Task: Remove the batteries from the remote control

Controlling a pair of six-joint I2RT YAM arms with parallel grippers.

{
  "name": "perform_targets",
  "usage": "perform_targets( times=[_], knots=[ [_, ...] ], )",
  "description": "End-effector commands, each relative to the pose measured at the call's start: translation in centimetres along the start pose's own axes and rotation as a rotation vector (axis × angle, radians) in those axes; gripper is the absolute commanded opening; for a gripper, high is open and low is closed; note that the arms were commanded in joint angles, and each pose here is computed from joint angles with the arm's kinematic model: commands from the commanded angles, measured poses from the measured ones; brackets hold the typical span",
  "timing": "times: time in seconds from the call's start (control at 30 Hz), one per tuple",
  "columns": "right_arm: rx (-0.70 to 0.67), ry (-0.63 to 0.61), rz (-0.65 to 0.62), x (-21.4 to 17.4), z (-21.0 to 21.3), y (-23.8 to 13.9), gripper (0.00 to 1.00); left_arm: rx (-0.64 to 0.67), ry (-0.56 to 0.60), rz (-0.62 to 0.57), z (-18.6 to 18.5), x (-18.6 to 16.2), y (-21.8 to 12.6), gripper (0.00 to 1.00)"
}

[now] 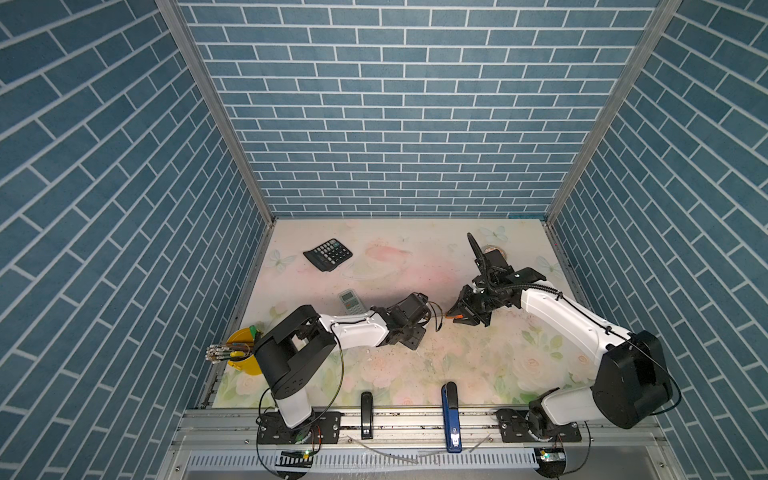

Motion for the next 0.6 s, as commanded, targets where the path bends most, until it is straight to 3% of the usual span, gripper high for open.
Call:
perform_targets(
  times=[0.0, 0.57],
  knots=[
    [0.27, -0.272, -0.022, 0.28, 6.96, -2.29, 0.0, -0.093, 0.058, 0.178, -1.1, -4.02, 1.88, 0.47],
    [0.272, -0.277, -0.018, 0.15, 7.2, -2.37, 0.0, -0.095, 0.069, 0.182, -1.36, -4.15, 1.97, 0.45]
  ],
)
Point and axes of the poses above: each gripper's point midway between its finger pads, its own y axis out along the fingers, its own z axis along the line the jaws close on, x = y × z, the point moved 6 cm from there along -y, back along the fingers, and after that the axes turned 10 degrees about -y, right-handed, at the moved point
